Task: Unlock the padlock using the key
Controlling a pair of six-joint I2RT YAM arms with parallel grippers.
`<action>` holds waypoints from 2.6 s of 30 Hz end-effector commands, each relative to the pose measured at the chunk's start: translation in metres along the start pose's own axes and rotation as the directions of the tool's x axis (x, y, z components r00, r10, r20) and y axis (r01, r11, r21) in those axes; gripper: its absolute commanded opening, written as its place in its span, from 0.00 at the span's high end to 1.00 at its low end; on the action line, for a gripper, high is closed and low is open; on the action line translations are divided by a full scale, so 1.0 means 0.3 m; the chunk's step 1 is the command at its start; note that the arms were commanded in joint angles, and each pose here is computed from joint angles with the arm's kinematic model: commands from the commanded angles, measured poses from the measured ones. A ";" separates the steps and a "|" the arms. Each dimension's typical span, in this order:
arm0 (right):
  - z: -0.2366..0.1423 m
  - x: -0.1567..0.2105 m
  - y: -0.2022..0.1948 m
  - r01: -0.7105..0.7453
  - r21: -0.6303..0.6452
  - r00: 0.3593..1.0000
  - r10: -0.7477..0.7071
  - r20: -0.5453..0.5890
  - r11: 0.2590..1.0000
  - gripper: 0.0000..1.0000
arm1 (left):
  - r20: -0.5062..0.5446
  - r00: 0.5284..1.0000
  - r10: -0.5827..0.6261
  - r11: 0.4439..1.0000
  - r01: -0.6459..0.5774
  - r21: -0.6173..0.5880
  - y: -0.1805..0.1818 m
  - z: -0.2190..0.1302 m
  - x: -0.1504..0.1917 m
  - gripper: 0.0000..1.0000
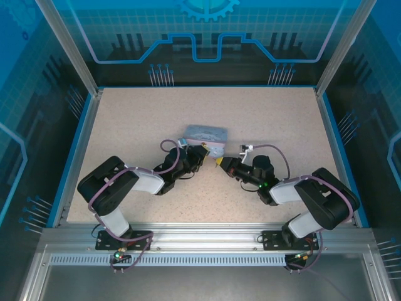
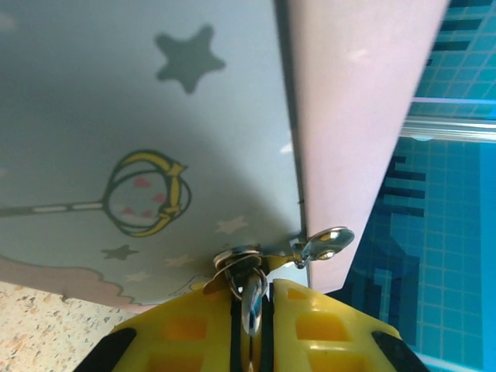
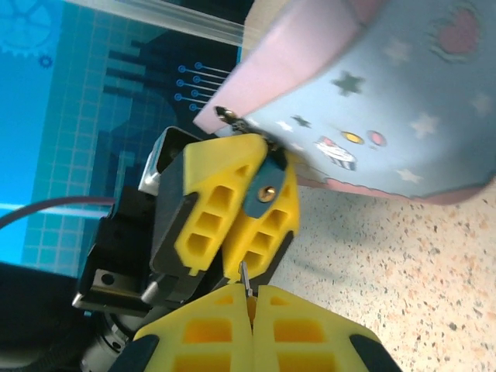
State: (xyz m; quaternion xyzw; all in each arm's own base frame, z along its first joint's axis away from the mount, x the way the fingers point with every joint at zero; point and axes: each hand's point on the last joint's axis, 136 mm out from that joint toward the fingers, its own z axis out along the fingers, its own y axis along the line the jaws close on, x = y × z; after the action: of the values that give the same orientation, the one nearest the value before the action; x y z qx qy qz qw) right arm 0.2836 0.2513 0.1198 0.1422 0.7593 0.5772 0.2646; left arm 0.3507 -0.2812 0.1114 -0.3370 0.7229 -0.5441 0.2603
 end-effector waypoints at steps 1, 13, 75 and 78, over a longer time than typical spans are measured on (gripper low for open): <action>0.022 -0.016 0.022 -0.121 -0.017 0.992 0.121 0.033 0.993 1.00 | 0.016 1.000 -0.023 0.994 0.021 0.109 -0.094 -0.013 -0.009 1.00; 0.051 -0.036 0.012 -0.125 -0.014 0.991 0.126 0.050 0.992 1.00 | 0.001 0.999 -0.044 0.993 0.043 0.111 -0.090 -0.003 -0.003 1.00; 0.074 -0.075 0.019 -0.097 0.018 0.995 0.096 0.036 0.995 1.00 | -0.016 0.999 -0.044 0.996 0.045 0.081 -0.067 -0.007 0.017 1.00; 0.078 -0.077 0.023 -0.096 0.015 0.995 0.095 0.036 0.995 1.00 | -0.017 0.999 -0.043 0.996 0.045 0.082 -0.069 -0.006 0.020 1.00</action>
State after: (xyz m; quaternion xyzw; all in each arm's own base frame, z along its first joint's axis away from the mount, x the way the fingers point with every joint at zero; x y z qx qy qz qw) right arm 0.3094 0.2589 0.1134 0.2030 0.7585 0.5735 0.2334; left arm 0.3514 -0.2836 0.1191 -0.3419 0.7097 -0.5599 0.2569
